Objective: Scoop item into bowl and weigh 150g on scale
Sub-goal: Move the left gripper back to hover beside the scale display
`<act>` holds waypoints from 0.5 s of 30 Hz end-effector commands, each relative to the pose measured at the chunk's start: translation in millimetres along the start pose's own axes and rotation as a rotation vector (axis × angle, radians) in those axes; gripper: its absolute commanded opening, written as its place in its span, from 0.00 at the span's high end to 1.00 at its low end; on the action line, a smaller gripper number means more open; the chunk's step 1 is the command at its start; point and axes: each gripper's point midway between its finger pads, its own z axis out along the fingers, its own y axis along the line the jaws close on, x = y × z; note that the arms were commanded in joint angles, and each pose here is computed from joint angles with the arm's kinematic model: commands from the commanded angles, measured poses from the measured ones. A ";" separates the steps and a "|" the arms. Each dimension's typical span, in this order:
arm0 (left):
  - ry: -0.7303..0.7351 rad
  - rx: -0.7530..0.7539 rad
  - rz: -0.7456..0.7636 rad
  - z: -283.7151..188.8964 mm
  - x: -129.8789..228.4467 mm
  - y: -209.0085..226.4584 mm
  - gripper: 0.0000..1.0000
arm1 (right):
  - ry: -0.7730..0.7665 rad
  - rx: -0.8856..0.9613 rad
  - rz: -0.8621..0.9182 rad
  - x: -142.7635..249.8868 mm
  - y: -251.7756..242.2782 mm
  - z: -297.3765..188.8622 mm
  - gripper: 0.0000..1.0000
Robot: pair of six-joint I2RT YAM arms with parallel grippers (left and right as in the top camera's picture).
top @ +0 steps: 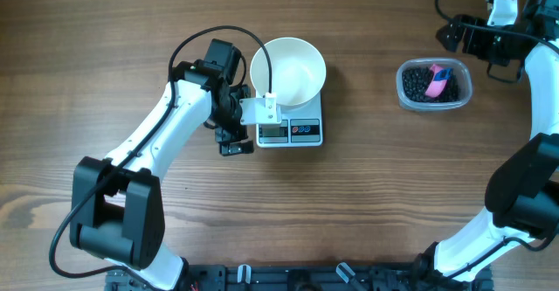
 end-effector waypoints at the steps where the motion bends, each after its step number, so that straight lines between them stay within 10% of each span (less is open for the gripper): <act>1: -0.004 -0.018 0.010 2.2 -2.2 5.0 0.00 | 0.003 0.000 -0.003 -2.3 -0.1 4.9 0.00; 15: -0.086 0.020 0.009 1.6 -15.9 -1.8 0.00 | 0.003 0.000 -0.003 -2.3 -0.1 4.9 0.00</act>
